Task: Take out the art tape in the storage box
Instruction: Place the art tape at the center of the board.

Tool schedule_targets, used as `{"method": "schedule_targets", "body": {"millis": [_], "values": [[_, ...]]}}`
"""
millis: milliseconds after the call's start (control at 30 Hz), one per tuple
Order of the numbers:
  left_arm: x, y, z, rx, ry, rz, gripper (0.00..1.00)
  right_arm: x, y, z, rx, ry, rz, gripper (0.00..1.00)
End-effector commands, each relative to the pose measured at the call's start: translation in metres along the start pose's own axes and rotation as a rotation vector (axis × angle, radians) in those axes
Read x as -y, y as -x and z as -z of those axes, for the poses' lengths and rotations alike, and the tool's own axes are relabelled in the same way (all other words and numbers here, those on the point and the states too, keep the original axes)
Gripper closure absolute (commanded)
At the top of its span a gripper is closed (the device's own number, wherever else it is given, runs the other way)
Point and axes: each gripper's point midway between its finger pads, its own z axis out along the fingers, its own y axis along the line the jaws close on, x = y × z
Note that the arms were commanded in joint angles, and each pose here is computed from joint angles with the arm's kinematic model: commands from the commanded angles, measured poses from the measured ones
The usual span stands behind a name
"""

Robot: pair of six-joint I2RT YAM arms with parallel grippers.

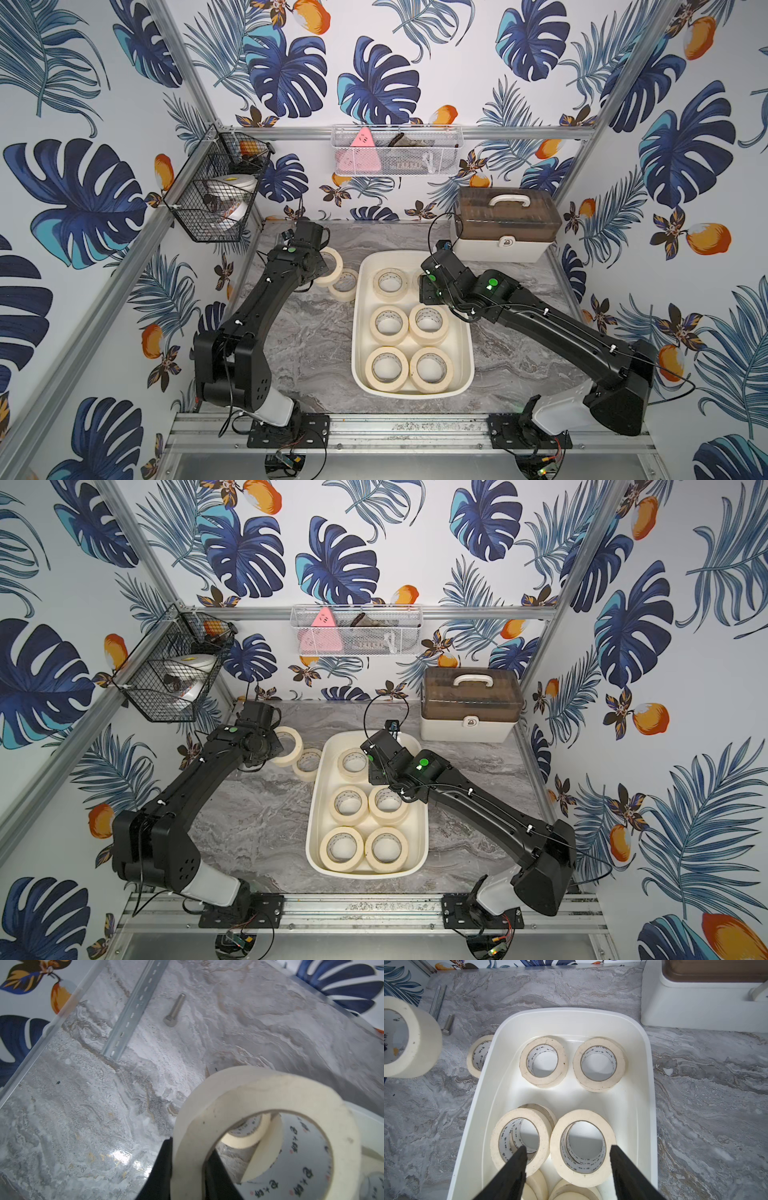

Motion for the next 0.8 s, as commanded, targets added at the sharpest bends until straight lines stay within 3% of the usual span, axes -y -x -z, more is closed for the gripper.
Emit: {"method": "schedule_targets", "body": {"millis": [0, 367, 767], "values": [[-0.01, 0.011, -0.018, 0.032, 0.023, 0.107, 1.0, 0.005, -0.003, -0.002, -0.018, 0.017, -0.017, 0.34], [-0.056, -0.004, -0.087, -0.049, 0.15, 0.213, 1.0, 0.041, -0.013, -0.012, -0.065, -0.01, -0.067, 0.34], [-0.048, -0.02, -0.13, -0.127, 0.139, 0.196, 1.0, 0.054, -0.022, -0.02, -0.097, -0.031, -0.076, 0.35]]}}
